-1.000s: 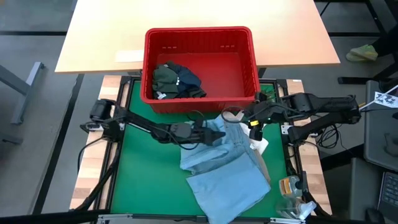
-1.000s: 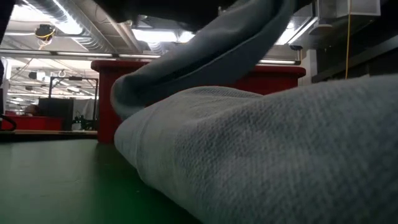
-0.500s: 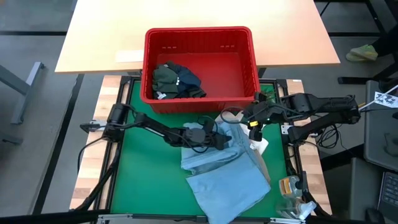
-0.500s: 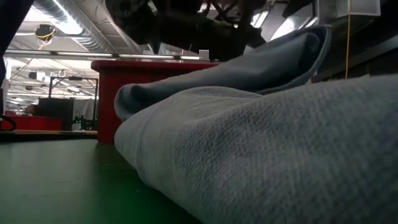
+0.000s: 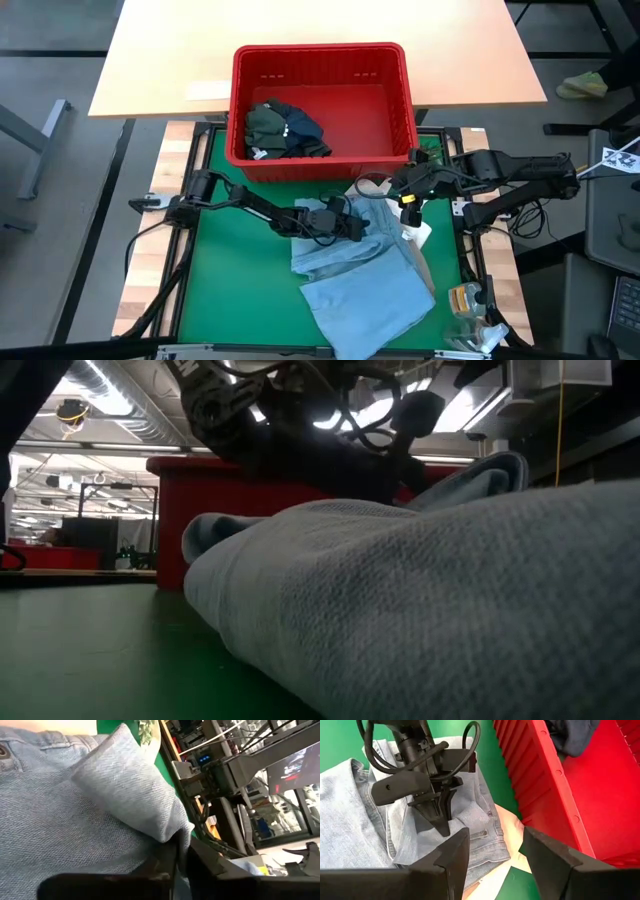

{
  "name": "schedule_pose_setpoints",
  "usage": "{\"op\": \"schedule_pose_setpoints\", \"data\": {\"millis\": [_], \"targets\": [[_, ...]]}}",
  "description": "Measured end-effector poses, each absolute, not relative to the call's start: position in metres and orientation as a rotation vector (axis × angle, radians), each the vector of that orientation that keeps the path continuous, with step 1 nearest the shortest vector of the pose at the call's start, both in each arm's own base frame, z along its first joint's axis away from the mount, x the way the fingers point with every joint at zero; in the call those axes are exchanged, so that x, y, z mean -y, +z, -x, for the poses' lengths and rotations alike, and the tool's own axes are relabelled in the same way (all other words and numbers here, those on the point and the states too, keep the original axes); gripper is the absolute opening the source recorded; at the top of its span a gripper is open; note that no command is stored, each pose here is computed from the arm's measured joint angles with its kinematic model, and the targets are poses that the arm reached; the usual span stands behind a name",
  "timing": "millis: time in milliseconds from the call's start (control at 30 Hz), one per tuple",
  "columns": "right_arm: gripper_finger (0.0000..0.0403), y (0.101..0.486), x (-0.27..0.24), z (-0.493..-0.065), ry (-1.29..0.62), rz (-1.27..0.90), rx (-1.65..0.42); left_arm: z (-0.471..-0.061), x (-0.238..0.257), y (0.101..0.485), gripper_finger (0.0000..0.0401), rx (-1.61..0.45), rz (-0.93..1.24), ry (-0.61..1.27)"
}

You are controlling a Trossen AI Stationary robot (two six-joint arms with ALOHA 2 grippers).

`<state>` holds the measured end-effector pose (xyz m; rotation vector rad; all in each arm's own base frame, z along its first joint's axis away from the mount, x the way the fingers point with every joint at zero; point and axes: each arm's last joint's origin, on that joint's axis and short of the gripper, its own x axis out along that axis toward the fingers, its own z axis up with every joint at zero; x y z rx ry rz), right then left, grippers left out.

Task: Fold Laundry from Bin
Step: Fold the light blue jeans

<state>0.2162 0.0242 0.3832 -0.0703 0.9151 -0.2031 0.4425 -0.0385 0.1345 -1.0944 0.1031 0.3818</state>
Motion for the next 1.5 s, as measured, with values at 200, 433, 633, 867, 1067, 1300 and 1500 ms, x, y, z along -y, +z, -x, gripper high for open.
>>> {"op": "schedule_pose_setpoints", "data": {"millis": [200,433,633,867,1067,1300,1500], "targets": [[0.0186,0.383,-0.024,-0.216,-0.203,0.070,-0.915,-0.444,0.033,0.138,0.0096,-0.060,1.101,0.370],[0.0186,0.383,-0.024,-0.216,-0.202,0.070,-0.915,-0.447,0.024,0.151,0.0140,-0.012,0.961,0.273],[0.0186,0.380,-0.028,-0.219,-0.110,-0.023,-0.922,-0.448,0.023,0.162,0.0133,-0.025,0.777,0.051],[0.0186,0.355,-0.033,-0.229,-0.053,-0.141,-0.932,-0.447,0.005,0.167,0.0113,-0.118,0.774,-0.188],[0.0186,0.348,-0.033,-0.231,-0.056,-0.162,-0.939,-0.441,-0.012,0.187,0.0090,-0.146,0.743,-0.275],[0.0186,0.347,-0.033,-0.232,-0.056,-0.160,-0.942,-0.430,-0.026,0.213,0.0062,-0.191,0.661,-0.248],[0.0186,0.329,-0.035,-0.239,-0.052,-0.161,-0.970,-0.407,-0.020,0.229,0.0028,-0.412,0.536,-0.141]]}}
